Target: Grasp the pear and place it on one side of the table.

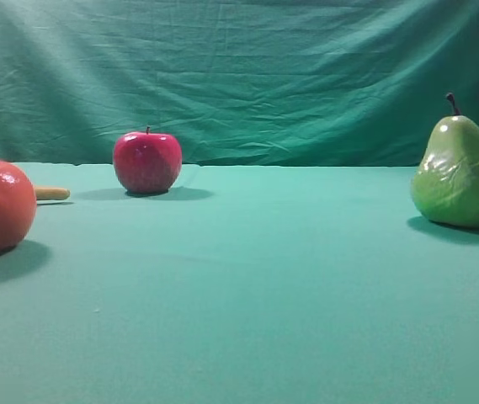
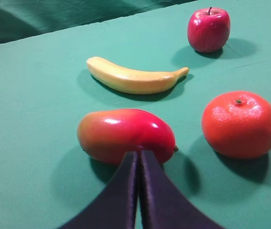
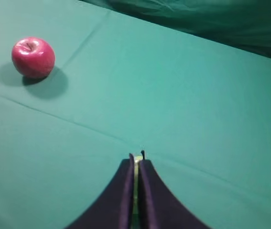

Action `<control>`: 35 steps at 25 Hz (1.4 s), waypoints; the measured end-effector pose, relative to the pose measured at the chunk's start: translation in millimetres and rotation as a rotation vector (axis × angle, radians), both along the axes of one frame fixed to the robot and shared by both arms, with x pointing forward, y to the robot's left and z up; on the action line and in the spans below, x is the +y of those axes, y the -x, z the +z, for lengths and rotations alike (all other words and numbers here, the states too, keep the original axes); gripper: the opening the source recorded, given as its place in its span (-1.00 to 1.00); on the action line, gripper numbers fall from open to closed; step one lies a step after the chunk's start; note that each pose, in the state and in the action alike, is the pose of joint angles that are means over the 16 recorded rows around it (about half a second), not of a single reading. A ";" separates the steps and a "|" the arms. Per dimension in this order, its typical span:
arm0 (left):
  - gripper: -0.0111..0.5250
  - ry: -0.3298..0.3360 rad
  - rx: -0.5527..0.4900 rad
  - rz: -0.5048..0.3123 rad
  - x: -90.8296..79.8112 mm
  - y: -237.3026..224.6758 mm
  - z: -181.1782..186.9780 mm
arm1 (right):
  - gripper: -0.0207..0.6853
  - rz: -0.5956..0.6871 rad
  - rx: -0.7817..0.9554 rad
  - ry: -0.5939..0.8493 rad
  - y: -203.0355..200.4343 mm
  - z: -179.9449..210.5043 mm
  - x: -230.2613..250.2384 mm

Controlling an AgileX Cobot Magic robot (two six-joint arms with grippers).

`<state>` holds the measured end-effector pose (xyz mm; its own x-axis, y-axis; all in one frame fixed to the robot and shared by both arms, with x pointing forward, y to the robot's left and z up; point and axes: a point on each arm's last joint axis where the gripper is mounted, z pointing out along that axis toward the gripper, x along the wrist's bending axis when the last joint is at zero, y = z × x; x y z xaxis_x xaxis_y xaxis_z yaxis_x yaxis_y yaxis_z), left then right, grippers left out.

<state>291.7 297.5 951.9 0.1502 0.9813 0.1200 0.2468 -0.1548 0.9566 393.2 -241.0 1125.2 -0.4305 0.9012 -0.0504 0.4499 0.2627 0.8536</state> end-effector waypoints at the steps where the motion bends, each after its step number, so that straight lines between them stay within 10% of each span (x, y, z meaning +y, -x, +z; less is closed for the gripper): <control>1: -0.96 0.000 0.000 0.000 0.0 0.0 0.0 | -0.92 0.002 -0.012 -0.003 6.8 3.3 -1.9; 21: -0.96 0.000 0.000 0.000 0.0 0.0 0.0 | -0.94 -0.024 -0.187 -0.007 62.6 12.1 -24.0; 35: -0.96 0.000 0.000 0.000 0.0 0.0 0.0 | -0.94 -0.225 -0.353 0.014 101.5 -99.4 -48.9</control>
